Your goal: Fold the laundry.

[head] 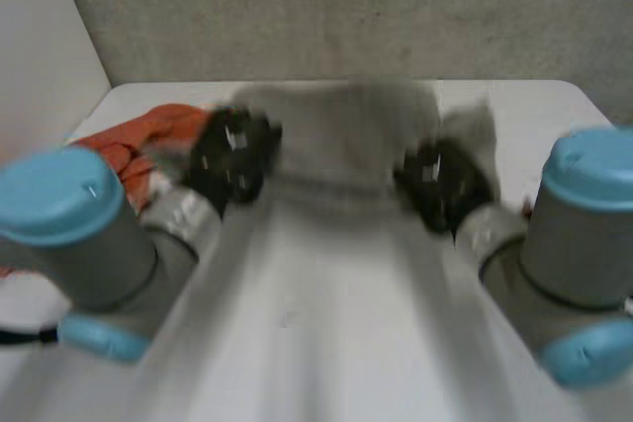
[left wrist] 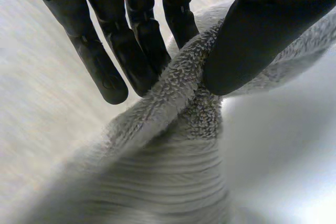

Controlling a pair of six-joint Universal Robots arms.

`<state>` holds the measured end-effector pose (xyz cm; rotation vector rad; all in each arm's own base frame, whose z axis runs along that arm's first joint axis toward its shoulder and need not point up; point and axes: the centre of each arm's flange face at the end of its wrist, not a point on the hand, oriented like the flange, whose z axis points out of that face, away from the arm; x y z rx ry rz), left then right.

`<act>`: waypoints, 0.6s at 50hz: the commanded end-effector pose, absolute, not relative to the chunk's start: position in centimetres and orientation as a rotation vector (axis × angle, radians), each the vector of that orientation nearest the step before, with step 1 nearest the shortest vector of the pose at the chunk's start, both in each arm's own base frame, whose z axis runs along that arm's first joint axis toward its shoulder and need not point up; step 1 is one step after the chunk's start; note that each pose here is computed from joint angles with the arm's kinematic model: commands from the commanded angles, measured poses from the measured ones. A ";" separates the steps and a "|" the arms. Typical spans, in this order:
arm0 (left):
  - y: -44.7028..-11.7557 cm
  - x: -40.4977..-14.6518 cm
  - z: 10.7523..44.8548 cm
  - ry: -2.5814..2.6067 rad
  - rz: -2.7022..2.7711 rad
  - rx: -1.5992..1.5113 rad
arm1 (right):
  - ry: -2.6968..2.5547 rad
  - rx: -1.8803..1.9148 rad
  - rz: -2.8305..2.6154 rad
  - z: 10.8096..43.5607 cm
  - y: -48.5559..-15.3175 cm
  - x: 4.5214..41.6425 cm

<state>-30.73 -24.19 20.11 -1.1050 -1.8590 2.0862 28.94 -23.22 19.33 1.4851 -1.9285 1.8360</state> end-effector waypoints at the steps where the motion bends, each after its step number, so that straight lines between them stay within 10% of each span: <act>1: -19.4 -28.9 15.1 -2.108 1.728 -1.311 | -2.110 1.638 1.505 15.5 -19.9 27.0; 18: -19.8 -25.2 20.8 -2.182 1.784 -1.009 | -1.965 1.428 1.771 24.2 -22.6 26.0; 30: -22.5 -22.6 18.9 -2.297 1.675 -0.871 | -2.100 1.543 1.640 22.0 -26.4 26.7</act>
